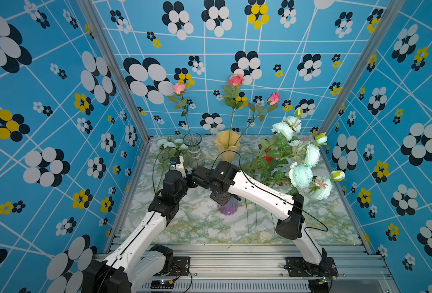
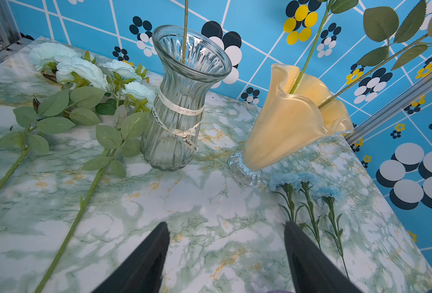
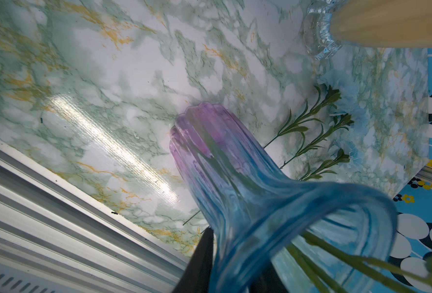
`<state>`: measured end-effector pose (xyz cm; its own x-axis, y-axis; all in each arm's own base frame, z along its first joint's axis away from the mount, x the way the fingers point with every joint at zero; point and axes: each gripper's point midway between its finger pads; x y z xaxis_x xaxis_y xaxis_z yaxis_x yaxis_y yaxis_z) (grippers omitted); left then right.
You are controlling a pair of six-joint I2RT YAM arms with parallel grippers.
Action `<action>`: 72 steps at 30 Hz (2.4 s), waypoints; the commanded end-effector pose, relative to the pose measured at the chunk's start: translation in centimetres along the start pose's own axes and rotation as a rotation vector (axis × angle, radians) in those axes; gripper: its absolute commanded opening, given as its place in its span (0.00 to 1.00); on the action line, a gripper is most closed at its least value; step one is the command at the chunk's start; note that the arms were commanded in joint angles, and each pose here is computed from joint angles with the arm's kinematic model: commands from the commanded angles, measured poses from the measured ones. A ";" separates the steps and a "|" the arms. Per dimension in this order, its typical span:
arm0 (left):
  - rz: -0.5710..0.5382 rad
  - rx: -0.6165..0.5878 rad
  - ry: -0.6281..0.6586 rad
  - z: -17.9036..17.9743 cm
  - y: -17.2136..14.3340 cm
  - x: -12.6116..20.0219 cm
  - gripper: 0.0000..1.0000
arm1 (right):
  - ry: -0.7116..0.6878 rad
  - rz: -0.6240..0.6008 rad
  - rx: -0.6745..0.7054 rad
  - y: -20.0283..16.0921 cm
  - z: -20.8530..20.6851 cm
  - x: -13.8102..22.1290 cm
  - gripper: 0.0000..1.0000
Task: Pick out blue flowers from the vase
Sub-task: Pick up the flower from the vase.
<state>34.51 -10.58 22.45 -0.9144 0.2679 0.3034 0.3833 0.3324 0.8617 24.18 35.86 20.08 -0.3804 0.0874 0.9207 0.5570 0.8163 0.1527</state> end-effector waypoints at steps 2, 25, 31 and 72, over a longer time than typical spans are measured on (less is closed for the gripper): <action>0.010 0.016 -0.003 0.3 -0.6 -0.1 0.74 | -0.017 0.037 0.011 -1.3 -0.6 0.8 0.38; -0.056 -0.034 -0.108 -2.0 1.3 2.0 0.74 | 0.086 -0.552 -0.227 3.7 -4.4 12.7 0.55; -0.068 -0.123 -0.203 -5.2 2.1 3.5 0.74 | 0.239 -0.711 -0.208 4.0 -3.2 17.1 0.52; -0.143 -0.625 -0.446 -21.3 0.4 8.3 0.70 | 0.566 -1.061 -0.156 -10.9 -0.2 22.1 0.34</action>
<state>24.08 -28.03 32.37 -0.7353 0.6613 0.1483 0.0262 -0.1909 0.9813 8.70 29.93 39.57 -0.2388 -0.8972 0.3715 0.2762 0.3040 0.9117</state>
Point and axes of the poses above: each gripper's point midway between its finger pads, its own x axis back along the fingers, its own z axis along the line the jaws close on, y = z × x, and after that the axes turned 1 degree about -x, right-handed
